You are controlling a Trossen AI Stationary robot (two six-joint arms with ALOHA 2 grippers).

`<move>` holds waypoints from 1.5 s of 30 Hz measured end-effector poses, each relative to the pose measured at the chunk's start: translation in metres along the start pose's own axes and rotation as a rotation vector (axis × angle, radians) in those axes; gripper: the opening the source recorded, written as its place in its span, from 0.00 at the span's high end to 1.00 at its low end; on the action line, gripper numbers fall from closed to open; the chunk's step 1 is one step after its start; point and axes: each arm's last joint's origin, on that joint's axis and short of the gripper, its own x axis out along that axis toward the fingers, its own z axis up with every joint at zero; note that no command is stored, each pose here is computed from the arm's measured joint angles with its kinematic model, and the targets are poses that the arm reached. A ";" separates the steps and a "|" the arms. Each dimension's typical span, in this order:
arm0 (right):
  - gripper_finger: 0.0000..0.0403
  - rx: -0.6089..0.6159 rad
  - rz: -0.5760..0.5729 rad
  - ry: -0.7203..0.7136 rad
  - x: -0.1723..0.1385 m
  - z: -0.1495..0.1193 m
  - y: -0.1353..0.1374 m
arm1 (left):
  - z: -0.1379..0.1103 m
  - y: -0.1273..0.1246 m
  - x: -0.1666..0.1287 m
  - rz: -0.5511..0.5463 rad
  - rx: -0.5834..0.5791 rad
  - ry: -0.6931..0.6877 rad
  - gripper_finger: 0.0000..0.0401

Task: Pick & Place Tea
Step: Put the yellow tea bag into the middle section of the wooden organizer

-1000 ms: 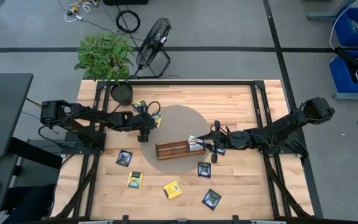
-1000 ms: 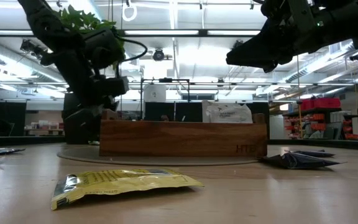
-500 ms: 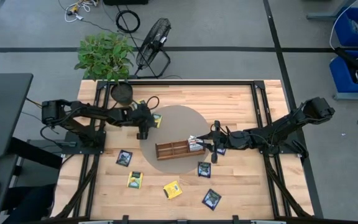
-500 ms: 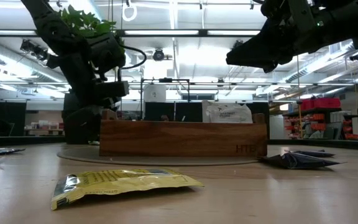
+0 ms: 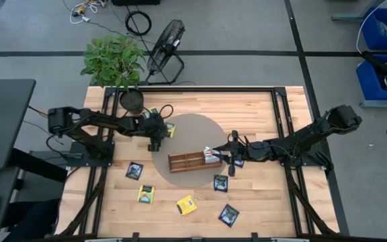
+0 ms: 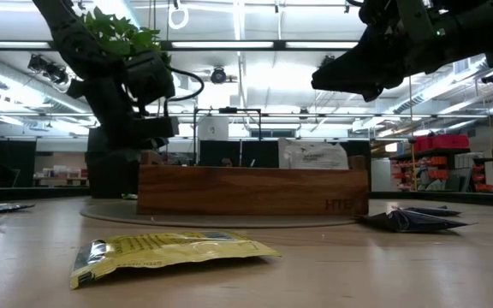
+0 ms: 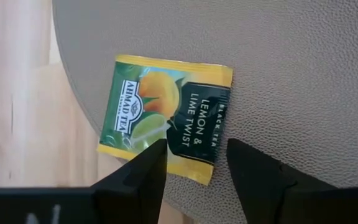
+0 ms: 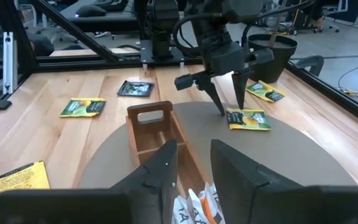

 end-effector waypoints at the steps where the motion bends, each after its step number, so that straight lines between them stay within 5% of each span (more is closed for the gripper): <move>1: 0.74 0.003 0.000 0.000 0.000 0.000 0.000 | 0.000 0.000 0.001 -0.002 0.008 0.004 0.57; 10: 0.74 0.005 0.004 0.001 0.000 0.000 0.001 | -0.002 -0.003 0.007 -0.037 0.017 0.015 0.72; 18: 0.74 0.004 0.005 0.001 0.000 0.000 0.001 | -0.002 -0.004 0.008 -0.052 0.009 0.014 0.98; 45: 0.74 0.012 0.010 0.021 0.000 -0.002 0.001 | 0.017 -0.006 -0.004 0.060 0.077 0.126 0.95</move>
